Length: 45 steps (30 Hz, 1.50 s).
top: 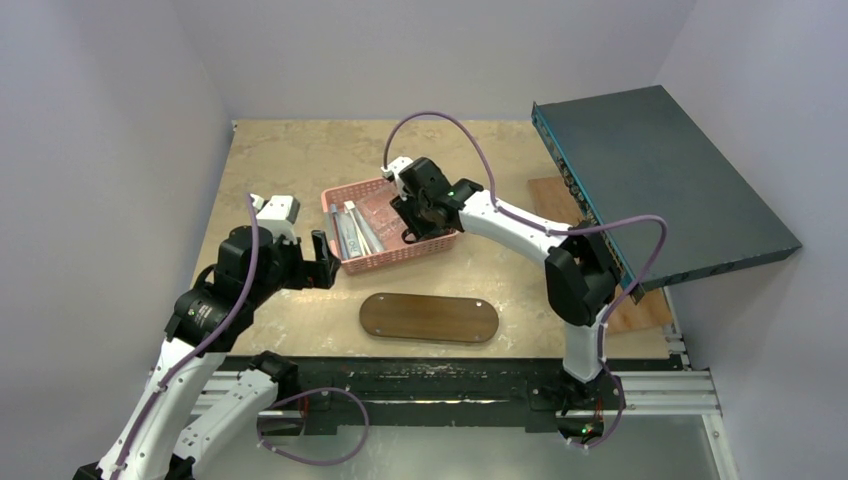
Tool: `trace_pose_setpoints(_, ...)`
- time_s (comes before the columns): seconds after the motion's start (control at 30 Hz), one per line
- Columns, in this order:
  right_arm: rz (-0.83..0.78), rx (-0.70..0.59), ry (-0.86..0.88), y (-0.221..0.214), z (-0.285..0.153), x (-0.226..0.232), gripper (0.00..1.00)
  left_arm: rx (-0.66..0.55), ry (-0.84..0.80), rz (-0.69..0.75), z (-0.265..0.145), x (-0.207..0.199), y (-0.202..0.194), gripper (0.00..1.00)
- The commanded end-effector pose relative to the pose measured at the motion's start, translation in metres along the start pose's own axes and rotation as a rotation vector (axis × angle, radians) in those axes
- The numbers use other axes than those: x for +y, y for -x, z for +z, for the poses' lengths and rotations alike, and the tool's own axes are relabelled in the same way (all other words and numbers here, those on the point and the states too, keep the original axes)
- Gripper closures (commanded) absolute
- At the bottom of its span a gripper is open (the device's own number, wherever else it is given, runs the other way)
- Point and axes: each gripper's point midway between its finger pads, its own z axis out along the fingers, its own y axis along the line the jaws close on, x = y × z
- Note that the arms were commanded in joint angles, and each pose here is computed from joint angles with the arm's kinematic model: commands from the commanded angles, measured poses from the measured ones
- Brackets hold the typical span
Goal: Prepare toiletry sets of a toothbrush and toothpaste on the tray
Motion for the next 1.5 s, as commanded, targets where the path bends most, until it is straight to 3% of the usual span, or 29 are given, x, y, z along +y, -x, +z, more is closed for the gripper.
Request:
trace_pose_setpoints(0.0, -0.010, -0.053, 0.018, 0.020, -0.003, -0.008, 0.52, -0.019, -0.018, 0.020, 0.004, -0.003, 0.005, 0.01)
trace_pose_setpoints(0.63, -0.038, 0.085, 0.086, -0.014, 0.030, 0.006, 0.62, -0.015, -0.025, 0.024, 0.004, -0.004, 0.004, 0.01)
trace_pose_setpoints(0.87, -0.028, 0.076, 0.106, -0.010, 0.030, 0.011, 0.98, -0.013, -0.025, 0.024, 0.004, -0.004, 0.004, 0.01)
trace_pose_setpoints(0.9, -0.025, 0.073, 0.105, -0.008, 0.029, 0.010, 1.00, -0.011, -0.024, 0.025, 0.005, -0.004, 0.004, 0.01)
trace_pose_setpoints(1.47, 0.078, -0.139, -0.060, 0.055, -0.053, -0.028, 1.00, -0.012, -0.021, 0.025, 0.004, -0.003, 0.004, 0.01)
